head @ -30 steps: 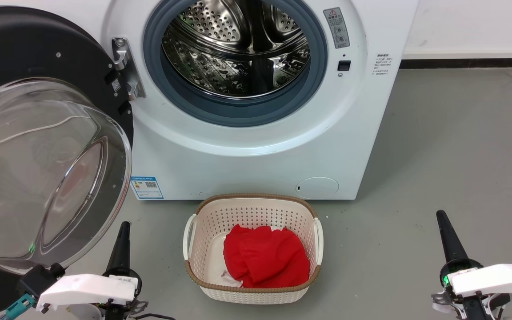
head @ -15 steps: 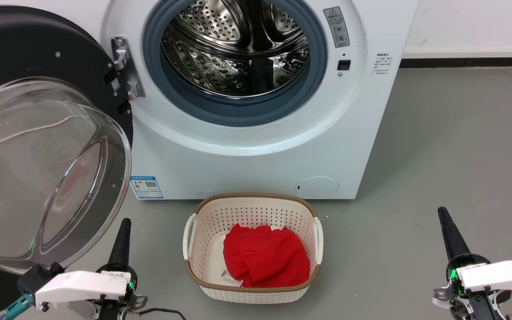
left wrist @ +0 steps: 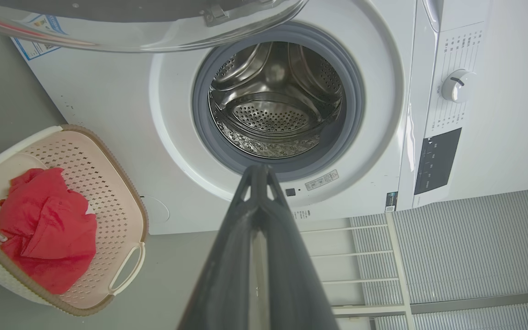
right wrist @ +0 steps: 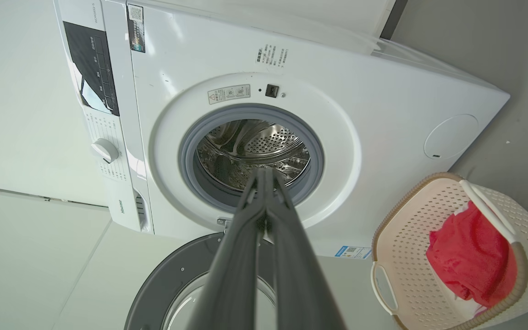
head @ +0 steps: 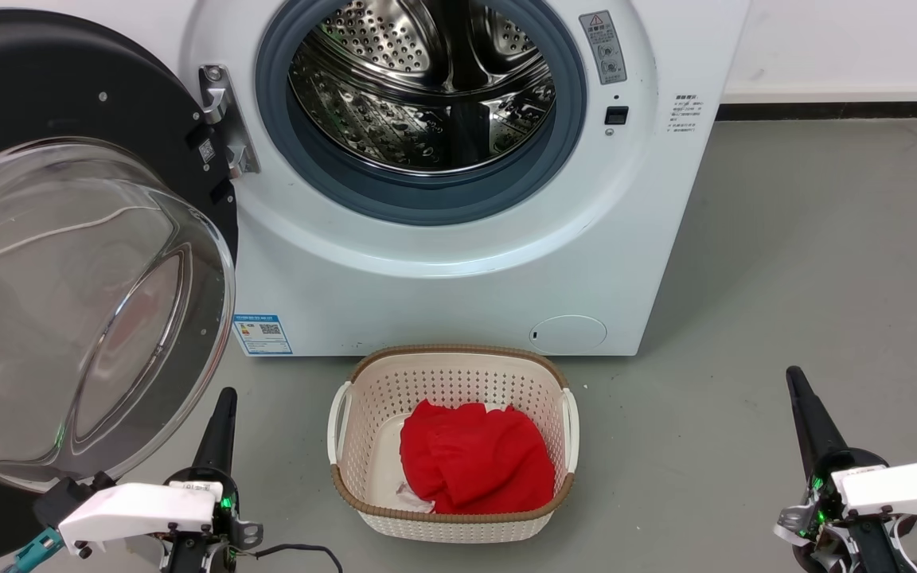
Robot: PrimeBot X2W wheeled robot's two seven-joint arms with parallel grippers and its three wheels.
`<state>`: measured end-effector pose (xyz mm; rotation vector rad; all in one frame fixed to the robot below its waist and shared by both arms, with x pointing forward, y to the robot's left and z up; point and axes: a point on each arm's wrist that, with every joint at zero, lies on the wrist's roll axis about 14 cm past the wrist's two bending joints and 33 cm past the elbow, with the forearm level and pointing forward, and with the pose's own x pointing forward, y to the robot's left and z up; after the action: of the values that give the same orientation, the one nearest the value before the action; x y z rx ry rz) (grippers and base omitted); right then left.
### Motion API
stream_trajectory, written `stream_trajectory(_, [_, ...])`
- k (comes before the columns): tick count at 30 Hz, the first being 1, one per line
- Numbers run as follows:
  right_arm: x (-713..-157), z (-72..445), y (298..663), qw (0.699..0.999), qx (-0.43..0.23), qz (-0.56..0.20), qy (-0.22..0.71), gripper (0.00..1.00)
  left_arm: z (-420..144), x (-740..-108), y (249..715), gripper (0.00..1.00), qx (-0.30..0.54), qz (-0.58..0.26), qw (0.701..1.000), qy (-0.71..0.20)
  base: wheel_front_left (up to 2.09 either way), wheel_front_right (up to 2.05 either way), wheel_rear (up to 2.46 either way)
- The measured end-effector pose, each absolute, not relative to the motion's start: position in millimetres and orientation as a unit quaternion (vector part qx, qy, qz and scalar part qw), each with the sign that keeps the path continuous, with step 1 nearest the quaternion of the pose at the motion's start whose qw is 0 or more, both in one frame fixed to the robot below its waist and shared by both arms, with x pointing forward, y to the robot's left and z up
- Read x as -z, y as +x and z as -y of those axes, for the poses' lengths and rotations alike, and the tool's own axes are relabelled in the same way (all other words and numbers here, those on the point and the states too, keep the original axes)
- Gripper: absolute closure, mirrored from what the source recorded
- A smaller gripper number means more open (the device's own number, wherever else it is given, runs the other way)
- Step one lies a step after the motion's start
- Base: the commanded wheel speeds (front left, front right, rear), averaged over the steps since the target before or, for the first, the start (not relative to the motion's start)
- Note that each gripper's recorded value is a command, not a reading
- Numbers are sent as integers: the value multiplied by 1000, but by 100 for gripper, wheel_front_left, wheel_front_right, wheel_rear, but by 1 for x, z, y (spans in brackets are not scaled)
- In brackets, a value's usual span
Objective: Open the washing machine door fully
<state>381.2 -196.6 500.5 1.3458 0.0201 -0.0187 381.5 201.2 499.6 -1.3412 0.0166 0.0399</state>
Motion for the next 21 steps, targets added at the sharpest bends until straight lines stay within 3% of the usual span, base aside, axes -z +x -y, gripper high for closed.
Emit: stream_trajectory(21, [-503, 200, 385, 729, 7, -5, 685, 100, -200, -502, 385, 100, -9, -7, 729, -685, 0, 0, 0])
